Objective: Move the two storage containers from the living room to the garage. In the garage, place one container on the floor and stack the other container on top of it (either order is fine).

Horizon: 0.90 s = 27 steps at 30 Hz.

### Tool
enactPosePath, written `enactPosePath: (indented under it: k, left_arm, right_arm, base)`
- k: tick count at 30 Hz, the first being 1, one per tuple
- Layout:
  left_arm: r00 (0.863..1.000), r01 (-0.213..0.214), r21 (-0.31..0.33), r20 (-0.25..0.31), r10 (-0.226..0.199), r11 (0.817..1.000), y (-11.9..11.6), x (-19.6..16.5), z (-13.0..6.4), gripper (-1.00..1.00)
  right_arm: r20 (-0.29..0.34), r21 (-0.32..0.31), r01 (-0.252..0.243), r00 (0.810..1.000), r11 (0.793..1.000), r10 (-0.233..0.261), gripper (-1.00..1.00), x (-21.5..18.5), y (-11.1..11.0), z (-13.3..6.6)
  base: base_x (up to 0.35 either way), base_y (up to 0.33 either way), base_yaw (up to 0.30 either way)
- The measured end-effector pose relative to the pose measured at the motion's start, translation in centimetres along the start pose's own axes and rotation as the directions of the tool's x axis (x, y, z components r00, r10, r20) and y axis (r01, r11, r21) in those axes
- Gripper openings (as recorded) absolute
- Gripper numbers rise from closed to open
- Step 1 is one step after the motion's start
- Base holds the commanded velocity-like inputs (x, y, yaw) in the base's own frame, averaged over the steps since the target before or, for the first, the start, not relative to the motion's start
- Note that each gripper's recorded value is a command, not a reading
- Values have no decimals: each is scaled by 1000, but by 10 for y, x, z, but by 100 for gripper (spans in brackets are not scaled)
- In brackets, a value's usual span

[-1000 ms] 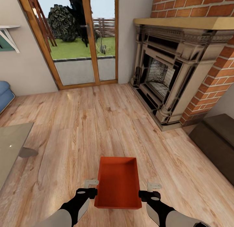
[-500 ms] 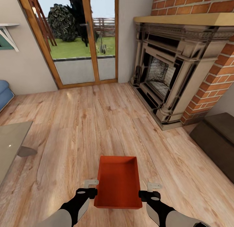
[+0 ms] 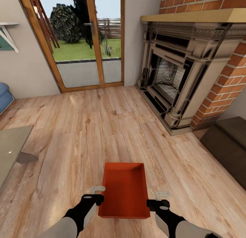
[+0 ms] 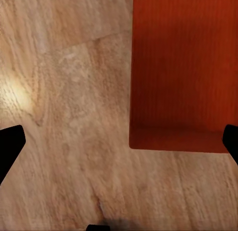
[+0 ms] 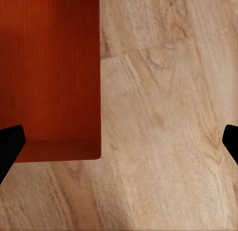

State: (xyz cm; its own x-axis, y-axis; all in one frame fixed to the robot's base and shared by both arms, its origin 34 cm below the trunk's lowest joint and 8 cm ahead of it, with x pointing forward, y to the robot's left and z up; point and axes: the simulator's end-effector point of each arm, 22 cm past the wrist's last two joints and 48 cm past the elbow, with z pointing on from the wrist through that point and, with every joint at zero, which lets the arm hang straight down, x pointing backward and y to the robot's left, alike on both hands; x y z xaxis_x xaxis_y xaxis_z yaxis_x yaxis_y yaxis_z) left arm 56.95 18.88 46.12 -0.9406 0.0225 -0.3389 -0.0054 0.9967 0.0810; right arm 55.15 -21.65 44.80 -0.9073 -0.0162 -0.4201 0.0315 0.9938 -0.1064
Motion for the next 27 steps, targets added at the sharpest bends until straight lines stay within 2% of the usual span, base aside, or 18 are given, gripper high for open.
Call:
enactPosePath:
  k: [10,27]
  left_arm:
    - [1000,3,-6,25,-2,1000,2,-5,15,100]
    - [1000,2,-7,29,-2,1000,0,6,43,100]
  right_arm:
    - [10,11,0,1000,1000,0,100,5,-9,17]
    - [54,-2,-9,998,1000,9,100,-13,2,45]
  base:
    - [0,0,0]
    - [0,0,0]
